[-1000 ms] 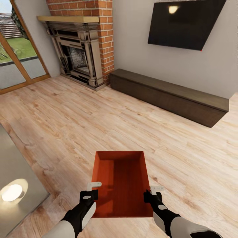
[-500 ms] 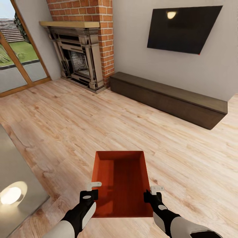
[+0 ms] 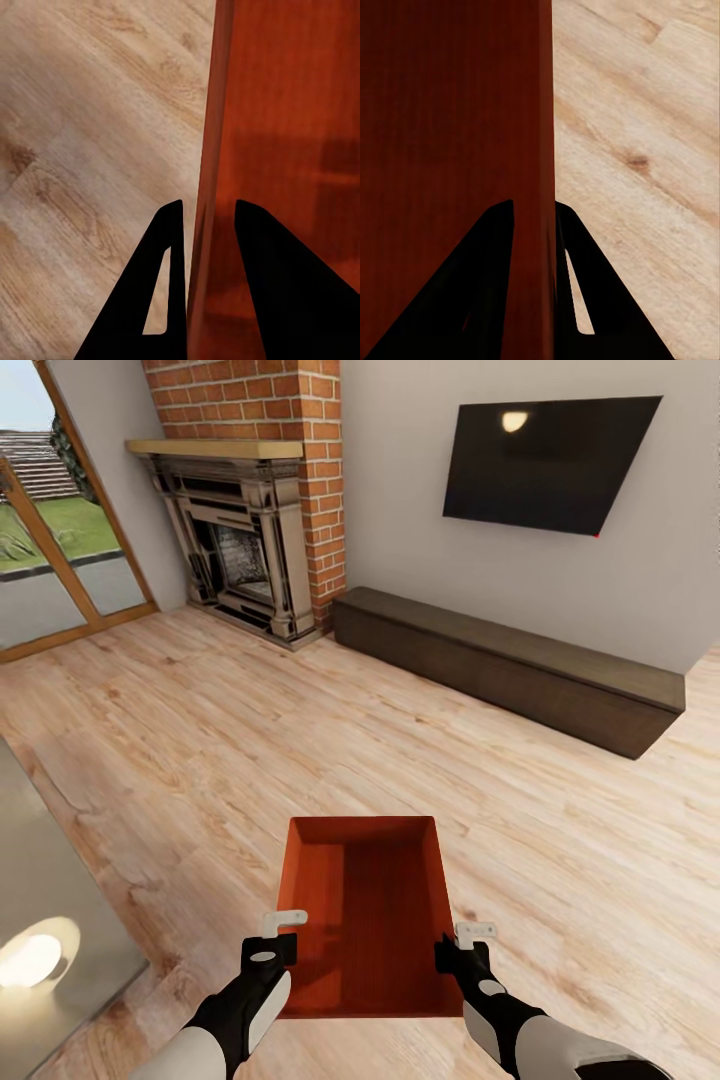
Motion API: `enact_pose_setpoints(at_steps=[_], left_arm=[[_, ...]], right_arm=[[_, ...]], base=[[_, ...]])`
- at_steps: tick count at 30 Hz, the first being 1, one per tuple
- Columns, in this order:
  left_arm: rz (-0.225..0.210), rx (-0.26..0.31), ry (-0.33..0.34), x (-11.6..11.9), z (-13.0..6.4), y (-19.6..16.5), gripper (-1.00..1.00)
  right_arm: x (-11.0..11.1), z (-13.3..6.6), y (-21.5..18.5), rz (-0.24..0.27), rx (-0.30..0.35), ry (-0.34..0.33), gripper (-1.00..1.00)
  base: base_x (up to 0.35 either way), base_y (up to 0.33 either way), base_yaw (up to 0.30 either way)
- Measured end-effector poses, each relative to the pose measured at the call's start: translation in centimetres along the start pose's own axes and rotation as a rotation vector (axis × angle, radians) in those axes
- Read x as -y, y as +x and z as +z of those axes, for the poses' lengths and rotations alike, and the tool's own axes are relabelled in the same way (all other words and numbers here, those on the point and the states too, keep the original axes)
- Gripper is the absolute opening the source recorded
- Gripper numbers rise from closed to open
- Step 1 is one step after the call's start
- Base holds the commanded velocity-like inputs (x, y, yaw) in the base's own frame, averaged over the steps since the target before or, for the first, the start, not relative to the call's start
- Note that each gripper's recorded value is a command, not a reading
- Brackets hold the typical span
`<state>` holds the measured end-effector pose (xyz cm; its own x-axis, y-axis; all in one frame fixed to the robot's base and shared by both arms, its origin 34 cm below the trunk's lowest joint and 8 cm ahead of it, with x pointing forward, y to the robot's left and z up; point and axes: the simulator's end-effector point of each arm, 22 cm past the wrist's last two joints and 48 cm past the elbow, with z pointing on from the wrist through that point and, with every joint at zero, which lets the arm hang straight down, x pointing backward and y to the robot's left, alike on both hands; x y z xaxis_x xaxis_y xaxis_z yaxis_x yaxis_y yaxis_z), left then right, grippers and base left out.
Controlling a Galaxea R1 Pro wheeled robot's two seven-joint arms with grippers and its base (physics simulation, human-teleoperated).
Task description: Move the two storage containers from the living room to the garage. In the garage, place one container on the floor and stack the other container on top of it (either order is fine).
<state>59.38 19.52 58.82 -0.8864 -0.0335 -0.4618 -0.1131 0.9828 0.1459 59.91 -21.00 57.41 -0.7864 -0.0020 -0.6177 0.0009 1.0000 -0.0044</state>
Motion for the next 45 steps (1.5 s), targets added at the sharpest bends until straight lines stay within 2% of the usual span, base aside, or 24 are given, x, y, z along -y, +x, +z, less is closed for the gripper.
enact_pose_setpoints(at_steps=[45], left_arm=[[-0.013, 0.073, 0.003, -0.3, -2.0, -3.7, -1.0]], right_arm=[[0.0, -1.2, -4.0, 0.001, 0.075, 0.0, -1.0]], base=[[0.0, 0.0, 0.0]])
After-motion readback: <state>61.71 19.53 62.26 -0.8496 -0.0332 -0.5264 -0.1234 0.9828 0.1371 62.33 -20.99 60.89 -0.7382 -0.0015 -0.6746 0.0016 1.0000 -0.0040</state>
